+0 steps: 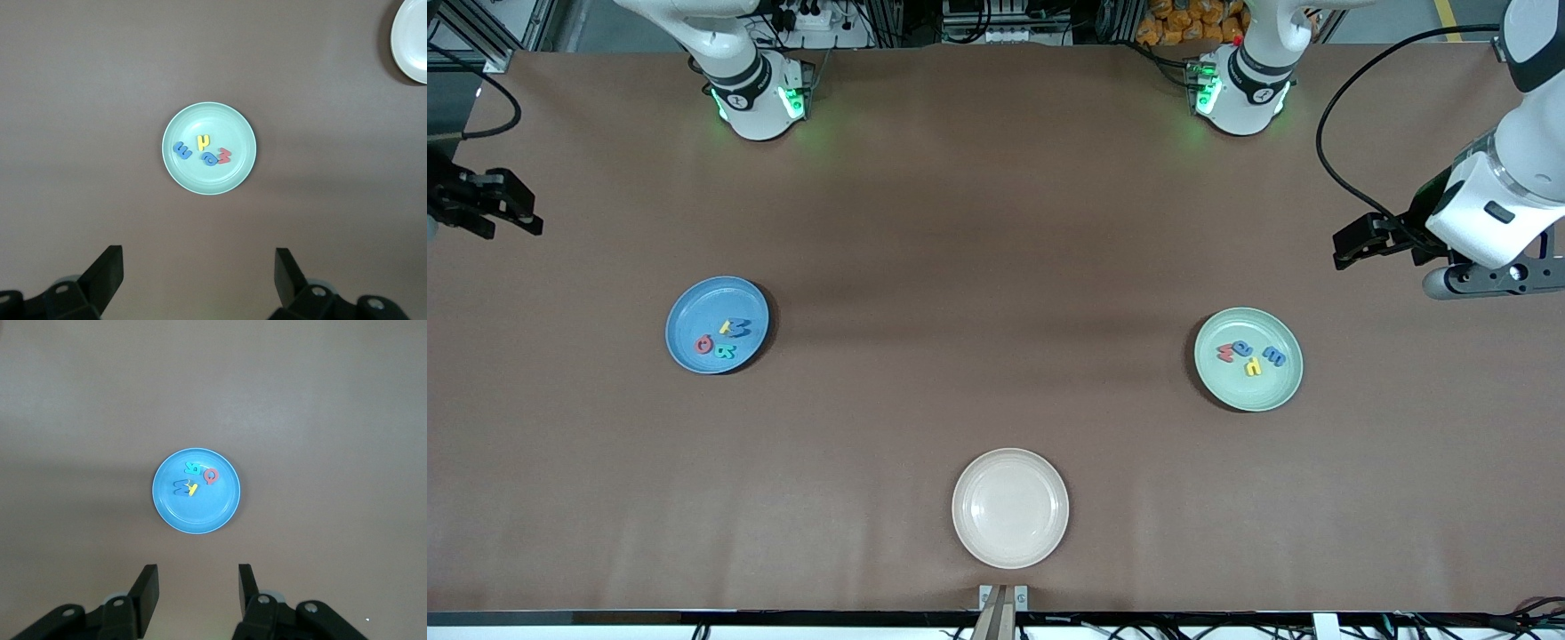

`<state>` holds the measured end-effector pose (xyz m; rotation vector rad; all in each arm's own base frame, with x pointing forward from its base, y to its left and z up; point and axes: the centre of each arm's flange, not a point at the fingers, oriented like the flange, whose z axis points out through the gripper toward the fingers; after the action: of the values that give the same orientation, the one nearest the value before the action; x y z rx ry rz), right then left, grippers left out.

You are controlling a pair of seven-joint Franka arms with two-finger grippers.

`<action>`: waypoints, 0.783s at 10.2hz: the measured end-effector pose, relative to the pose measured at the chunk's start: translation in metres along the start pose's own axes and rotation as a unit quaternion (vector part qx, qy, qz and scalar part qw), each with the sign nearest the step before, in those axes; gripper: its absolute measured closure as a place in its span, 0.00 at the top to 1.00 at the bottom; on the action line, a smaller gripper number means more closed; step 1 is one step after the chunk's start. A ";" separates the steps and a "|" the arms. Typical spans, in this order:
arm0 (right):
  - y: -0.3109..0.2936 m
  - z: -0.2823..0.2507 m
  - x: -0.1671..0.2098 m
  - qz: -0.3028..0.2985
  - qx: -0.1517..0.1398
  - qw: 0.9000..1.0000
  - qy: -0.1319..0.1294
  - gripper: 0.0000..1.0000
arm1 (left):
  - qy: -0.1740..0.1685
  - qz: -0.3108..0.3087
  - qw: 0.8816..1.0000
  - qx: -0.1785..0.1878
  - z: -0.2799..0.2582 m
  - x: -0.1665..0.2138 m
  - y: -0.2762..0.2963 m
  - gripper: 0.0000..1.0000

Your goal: Sort uppercase to blue plate, lowercase to green plate

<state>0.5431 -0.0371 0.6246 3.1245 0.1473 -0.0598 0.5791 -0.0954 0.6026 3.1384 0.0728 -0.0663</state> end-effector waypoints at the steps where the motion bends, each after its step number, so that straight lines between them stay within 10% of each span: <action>1: 0.000 0.001 0.002 0.000 0.000 1.000 -0.001 0.57 | 0.000 0.000 1.000 0.000 0.000 0.000 0.000 1.00; 8: 0.000 0.001 0.002 -0.001 0.000 1.000 -0.001 0.56 | 0.038 -0.002 0.999 0.019 -0.007 0.008 -0.007 1.00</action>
<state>0.5452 -0.0366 0.6236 3.1246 0.1490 -0.0630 0.5871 -0.0882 0.6097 3.1777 0.0797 0.0509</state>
